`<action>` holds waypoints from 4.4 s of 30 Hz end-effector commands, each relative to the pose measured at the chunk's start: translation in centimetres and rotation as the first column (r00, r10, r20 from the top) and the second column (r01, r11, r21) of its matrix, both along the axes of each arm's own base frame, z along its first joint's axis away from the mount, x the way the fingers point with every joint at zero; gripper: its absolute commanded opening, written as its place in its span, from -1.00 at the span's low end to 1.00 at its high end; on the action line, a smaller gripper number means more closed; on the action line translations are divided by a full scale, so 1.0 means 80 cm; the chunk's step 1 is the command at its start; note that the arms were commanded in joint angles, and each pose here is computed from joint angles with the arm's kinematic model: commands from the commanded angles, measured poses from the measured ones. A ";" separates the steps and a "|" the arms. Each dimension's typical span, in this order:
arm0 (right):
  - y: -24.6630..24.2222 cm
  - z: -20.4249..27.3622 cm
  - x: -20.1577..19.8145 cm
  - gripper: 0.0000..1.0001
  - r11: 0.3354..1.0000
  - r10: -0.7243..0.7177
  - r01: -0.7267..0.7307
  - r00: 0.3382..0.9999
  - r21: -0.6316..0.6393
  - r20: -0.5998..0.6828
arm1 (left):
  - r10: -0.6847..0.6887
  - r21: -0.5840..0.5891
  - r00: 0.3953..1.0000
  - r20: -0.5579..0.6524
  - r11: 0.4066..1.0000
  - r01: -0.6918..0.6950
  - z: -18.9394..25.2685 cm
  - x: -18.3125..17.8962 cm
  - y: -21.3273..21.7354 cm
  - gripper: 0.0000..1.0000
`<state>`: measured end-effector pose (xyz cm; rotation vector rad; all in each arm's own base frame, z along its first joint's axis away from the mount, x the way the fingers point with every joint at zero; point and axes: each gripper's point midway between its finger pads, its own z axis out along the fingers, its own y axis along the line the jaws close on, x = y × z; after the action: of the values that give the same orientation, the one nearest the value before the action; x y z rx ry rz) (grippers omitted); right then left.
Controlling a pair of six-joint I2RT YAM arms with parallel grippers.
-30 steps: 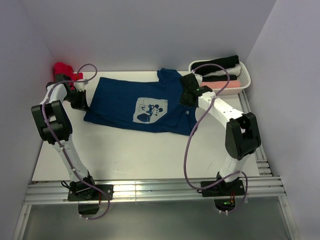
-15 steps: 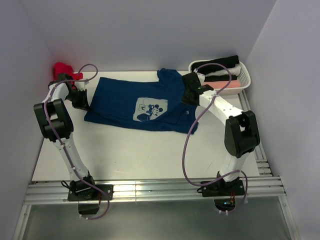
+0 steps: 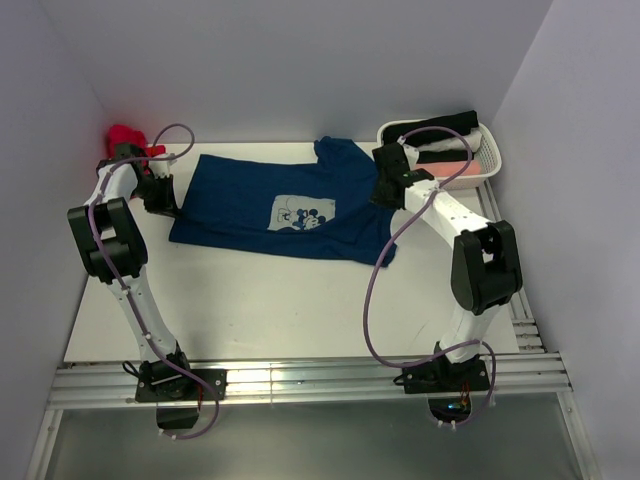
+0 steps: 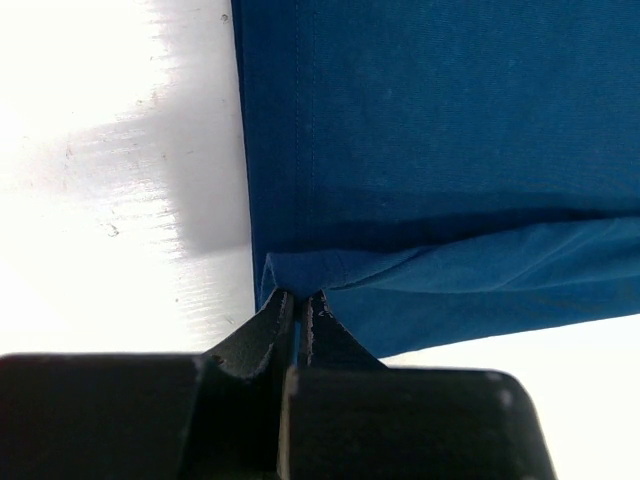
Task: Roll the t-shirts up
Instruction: Fold the tshirt
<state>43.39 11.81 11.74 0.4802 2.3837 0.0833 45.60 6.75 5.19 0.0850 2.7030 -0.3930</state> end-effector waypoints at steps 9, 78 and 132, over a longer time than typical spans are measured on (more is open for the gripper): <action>-0.019 0.032 0.015 -1.00 0.999 -0.048 0.048 0.995 -0.003 0.082 | 0.028 0.020 0.998 0.055 0.999 -0.029 0.011 0.027 0.005 -0.99; -0.039 -0.052 0.083 -0.55 0.998 -0.057 0.055 0.997 -0.032 -0.057 | 0.035 0.111 0.992 0.120 0.993 -0.048 0.005 -0.004 -0.006 0.01; 0.089 -0.108 -0.037 -0.30 0.983 0.083 -0.061 0.989 0.175 -0.121 | 0.018 0.082 0.989 0.147 0.996 -0.030 0.022 0.001 -0.013 -0.05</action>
<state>39.99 18.36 3.53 0.4856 2.5435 0.2896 44.67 5.92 4.01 0.0703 2.6458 -0.2535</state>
